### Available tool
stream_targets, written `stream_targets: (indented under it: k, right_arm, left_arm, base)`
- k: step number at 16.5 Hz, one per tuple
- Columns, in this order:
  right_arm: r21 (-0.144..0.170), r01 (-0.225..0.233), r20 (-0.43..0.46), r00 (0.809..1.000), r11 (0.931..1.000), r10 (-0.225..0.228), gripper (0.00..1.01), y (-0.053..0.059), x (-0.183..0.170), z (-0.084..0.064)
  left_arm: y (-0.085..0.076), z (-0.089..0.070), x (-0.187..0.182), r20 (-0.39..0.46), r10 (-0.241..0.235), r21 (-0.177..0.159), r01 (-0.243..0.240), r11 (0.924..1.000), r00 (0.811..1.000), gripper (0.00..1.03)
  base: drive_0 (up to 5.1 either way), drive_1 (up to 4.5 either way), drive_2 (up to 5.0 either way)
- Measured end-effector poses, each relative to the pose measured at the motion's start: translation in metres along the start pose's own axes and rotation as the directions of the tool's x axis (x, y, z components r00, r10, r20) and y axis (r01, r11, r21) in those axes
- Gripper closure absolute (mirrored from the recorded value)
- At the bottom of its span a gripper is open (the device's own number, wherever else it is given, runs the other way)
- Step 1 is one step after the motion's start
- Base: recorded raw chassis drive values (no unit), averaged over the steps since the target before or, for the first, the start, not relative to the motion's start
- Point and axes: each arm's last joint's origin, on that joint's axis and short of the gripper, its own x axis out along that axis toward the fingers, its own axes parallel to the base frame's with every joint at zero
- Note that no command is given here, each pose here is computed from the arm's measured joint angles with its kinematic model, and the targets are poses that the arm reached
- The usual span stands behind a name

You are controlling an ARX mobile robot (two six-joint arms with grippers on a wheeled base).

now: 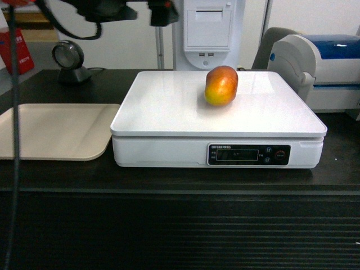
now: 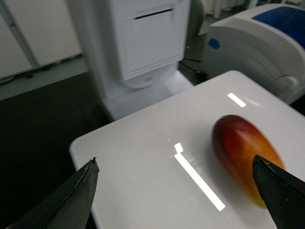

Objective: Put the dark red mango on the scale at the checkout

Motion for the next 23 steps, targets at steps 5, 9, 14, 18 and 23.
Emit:
stream_targets:
  k: [5,9,14,18,23]
  right_arm:
    - [0.000,0.000,0.000,1.000,1.0000,0.000,0.03,0.000,0.000,0.000]
    - [0.000,0.000,0.000,1.000,1.0000,0.000,0.03,0.000,0.000,0.000]
    - [0.000,0.000,0.000,1.000,1.0000,0.000,0.03,0.000,0.000,0.000]
    - [0.000,0.000,0.000,1.000,1.0000,0.000,0.03,0.000,0.000,0.000]
    - [0.000,0.000,0.000,1.000,1.0000,0.000,0.03,0.000,0.000,0.000]
  left_arm:
    - [0.040,-0.018,-0.117,0.126,0.208,0.014,-0.212,0.9772,0.970,0.05]
    - [0.031,-0.055,-0.202,0.159,0.305,-0.060,-0.299,0.9523,0.939,0.05]
    - [0.016,-0.082,-0.260,0.165,0.433,-0.141,-0.413,0.8997,0.886,0.05]
    - [-0.005,-0.090,-0.298,0.271,0.515,-0.140,-0.496,0.8570,0.813,0.22]
    - [-0.044,-0.140,-0.302,0.258,0.505,-0.154,-0.481,0.8632,0.824,0.80]
  base:
    - [0.0,0.00,0.0]
    - [0.0,0.00,0.0]
    - [0.0,0.00,0.0]
    - [0.0,0.00,0.0]
    - [0.0,0.00,0.0]
